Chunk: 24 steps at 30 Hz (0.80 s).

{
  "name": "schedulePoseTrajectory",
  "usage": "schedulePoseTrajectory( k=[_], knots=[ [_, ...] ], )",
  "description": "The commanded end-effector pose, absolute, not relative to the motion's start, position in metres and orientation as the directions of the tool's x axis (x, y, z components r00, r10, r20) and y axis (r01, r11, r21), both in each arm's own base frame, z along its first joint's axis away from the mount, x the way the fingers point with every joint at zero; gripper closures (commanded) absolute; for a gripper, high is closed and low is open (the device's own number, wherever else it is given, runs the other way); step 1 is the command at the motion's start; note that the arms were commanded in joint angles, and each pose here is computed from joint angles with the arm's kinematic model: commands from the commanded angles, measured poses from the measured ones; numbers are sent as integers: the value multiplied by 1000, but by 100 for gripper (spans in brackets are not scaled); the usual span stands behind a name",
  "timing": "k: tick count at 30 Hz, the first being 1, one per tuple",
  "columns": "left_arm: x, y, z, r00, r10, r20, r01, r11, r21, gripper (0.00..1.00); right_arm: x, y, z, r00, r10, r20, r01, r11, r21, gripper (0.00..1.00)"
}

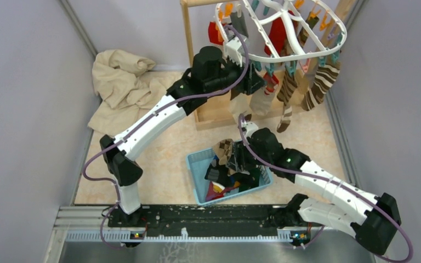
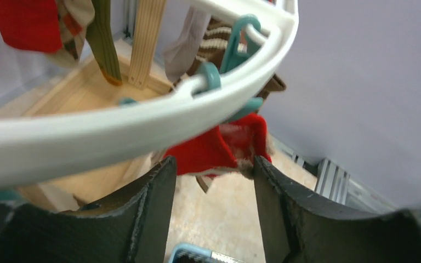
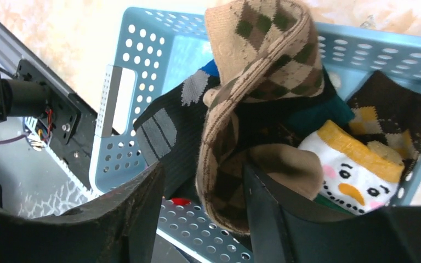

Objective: Remove the socks clipped to the hanger
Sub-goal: Place the sock in the bin.

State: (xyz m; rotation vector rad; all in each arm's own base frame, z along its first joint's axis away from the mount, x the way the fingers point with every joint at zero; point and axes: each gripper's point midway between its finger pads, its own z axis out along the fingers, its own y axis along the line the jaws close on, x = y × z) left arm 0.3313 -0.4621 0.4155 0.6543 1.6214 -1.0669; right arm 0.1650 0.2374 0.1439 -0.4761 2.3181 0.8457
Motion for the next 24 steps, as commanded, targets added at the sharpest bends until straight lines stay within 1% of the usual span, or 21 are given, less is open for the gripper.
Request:
schedulePoseTrajectory(
  k=[1,3,7,10,14,19,22,24],
  knots=[
    [321,-446,424,-282,-93,-955,835,465,-292,37,182,236,187,-682,-50,-730,-504,756,418,43],
    [318,-442,420,-287,-85,-954,834,469,-292,34,187,232,198,-668,-26,-744,-483,775,407,39],
    [308,-433,416,-289,-73,-954,838,463,-289,31,196,219,218,-626,20,-780,-445,812,378,35],
    [299,-425,419,-282,-69,-957,844,456,-282,29,199,210,231,-594,46,-803,-426,828,363,33],
    [288,-411,429,-262,-66,-963,851,454,-263,28,204,199,243,-560,70,-825,-396,852,342,33],
    [277,-387,443,-228,-74,-971,842,485,-235,26,207,186,257,-514,119,-849,-358,870,339,33],
    [273,-379,452,-220,-84,-972,842,487,-232,25,210,176,262,-488,150,-860,-321,885,337,35],
    [270,-380,456,-227,-93,-969,848,471,-244,26,212,170,266,-468,168,-868,-299,894,334,39]
  ],
)
